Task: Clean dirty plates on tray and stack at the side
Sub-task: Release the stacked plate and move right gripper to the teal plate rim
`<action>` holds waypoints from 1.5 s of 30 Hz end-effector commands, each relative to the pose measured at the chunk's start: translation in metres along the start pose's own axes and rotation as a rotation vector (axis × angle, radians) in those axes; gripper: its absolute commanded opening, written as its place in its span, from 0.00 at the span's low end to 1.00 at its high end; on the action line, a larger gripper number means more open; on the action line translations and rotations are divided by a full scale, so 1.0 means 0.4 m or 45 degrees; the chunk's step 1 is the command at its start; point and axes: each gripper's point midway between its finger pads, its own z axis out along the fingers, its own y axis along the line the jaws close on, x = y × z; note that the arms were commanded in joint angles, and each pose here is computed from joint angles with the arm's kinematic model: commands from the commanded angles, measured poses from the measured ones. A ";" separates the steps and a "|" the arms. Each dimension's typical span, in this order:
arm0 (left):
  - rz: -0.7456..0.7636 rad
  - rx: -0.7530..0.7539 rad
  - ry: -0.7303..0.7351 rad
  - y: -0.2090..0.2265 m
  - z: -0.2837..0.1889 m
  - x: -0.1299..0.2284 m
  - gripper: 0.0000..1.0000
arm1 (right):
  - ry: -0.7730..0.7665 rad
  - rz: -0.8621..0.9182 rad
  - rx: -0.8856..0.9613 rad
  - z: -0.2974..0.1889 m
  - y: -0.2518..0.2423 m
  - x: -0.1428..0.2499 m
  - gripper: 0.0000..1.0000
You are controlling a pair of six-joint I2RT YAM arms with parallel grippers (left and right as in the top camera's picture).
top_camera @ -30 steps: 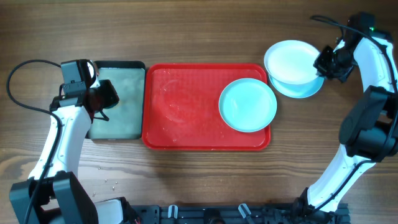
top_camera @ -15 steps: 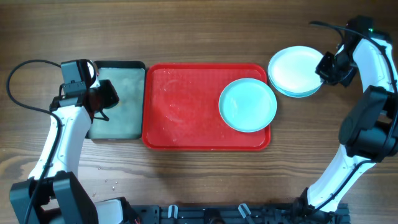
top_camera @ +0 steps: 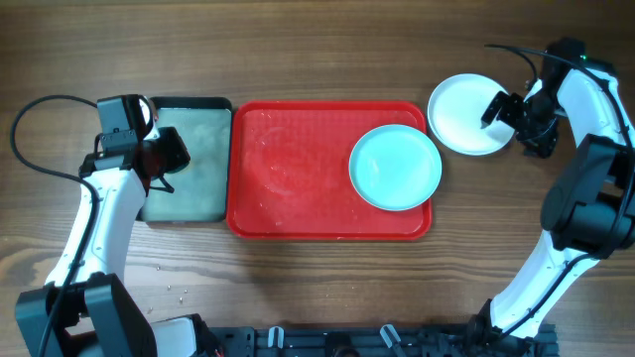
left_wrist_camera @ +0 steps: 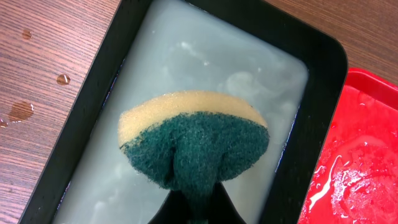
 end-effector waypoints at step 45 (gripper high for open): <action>0.003 0.022 -0.011 -0.005 -0.005 -0.004 0.04 | 0.287 -0.645 0.022 -0.058 0.247 0.269 0.21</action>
